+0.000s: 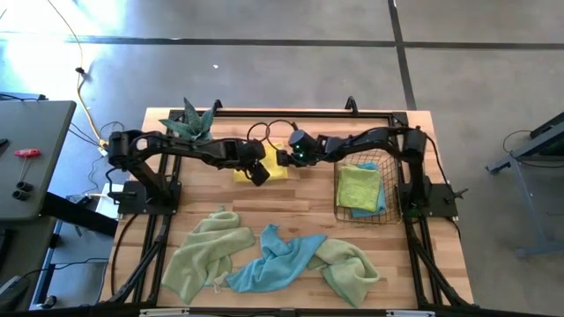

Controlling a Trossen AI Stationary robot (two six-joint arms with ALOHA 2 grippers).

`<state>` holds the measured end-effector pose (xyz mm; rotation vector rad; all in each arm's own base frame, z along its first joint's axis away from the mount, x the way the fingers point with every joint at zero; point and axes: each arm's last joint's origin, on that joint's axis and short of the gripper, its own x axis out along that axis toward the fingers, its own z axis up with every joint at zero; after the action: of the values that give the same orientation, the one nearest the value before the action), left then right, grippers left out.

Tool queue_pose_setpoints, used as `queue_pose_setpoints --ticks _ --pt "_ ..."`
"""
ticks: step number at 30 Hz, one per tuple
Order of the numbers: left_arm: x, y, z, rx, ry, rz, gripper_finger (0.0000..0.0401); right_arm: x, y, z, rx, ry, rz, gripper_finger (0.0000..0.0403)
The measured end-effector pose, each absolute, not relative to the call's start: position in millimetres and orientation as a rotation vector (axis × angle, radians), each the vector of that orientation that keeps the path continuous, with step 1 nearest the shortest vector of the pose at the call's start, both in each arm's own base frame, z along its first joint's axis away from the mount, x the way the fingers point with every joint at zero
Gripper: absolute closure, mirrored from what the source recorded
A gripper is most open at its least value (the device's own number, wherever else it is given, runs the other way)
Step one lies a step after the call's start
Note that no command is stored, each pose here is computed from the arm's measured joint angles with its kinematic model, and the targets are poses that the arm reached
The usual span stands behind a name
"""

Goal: Fold microfiber towels
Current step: Fold the yellow microfiber cloth, then stack the folded yellow microfiber cloth into the wire basket

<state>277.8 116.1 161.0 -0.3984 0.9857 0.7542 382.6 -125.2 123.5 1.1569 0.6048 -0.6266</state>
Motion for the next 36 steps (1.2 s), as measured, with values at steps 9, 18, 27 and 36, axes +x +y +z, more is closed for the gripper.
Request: queue_pose_setpoints --ticks 9,18,27,36 --pt "261.6 112.7 140.1 -0.437 1.039 0.796 0.0199 391.6 -126.8 108.8 1.165 0.56 -0.579 0.0151" --pt "253.7 110.9 122.6 -0.479 0.98 0.826 0.0199 395.1 -125.2 108.0 1.106 0.537 -0.542 0.0186" --pt "256.8 111.9 123.4 -0.524 0.912 0.836 0.0199 395.4 -125.5 107.3 1.107 0.522 -0.555 0.023" --pt "259.1 112.5 124.7 -0.539 0.88 0.828 0.0199 395.7 -125.5 107.5 1.092 0.519 -0.549 0.0299"
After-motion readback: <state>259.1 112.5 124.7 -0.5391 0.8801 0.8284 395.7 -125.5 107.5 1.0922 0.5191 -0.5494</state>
